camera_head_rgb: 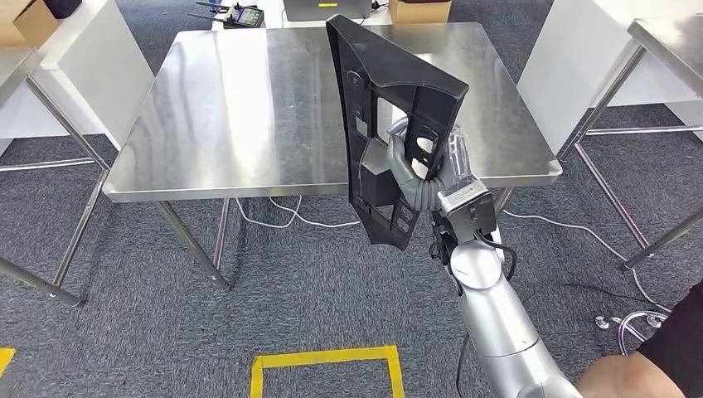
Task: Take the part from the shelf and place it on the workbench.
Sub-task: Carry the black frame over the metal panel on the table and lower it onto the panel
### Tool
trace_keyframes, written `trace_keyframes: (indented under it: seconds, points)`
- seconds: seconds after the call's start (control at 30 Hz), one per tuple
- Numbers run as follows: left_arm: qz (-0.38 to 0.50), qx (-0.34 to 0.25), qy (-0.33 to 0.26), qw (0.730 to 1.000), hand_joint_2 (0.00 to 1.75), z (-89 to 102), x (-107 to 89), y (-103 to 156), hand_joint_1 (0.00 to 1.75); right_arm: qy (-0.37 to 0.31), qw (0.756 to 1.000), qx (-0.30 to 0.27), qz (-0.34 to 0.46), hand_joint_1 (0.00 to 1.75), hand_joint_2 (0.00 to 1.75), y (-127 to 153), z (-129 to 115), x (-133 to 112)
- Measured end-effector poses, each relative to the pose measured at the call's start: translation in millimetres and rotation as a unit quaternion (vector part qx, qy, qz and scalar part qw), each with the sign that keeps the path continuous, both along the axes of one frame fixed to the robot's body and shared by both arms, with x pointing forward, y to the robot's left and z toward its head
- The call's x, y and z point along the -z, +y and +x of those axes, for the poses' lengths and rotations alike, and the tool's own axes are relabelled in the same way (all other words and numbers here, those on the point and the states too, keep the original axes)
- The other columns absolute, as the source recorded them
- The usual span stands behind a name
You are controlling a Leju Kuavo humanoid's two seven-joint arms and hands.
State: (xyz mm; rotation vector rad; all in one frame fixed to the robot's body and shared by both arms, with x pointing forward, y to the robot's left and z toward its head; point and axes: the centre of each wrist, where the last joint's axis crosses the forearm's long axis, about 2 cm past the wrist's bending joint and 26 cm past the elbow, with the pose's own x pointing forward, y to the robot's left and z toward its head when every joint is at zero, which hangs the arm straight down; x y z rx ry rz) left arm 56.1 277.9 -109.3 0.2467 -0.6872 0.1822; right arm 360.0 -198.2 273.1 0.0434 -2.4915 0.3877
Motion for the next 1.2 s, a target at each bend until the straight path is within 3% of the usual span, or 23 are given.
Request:
trace_keyframes:
  seconds: [1.2]
  points:
    - [-0.003,0.008,0.003,1.0,1.75,1.6,-0.4,-5,0.0,-0.007,0.999,0.026,-0.046,1.75,1.75,-1,20,-16]
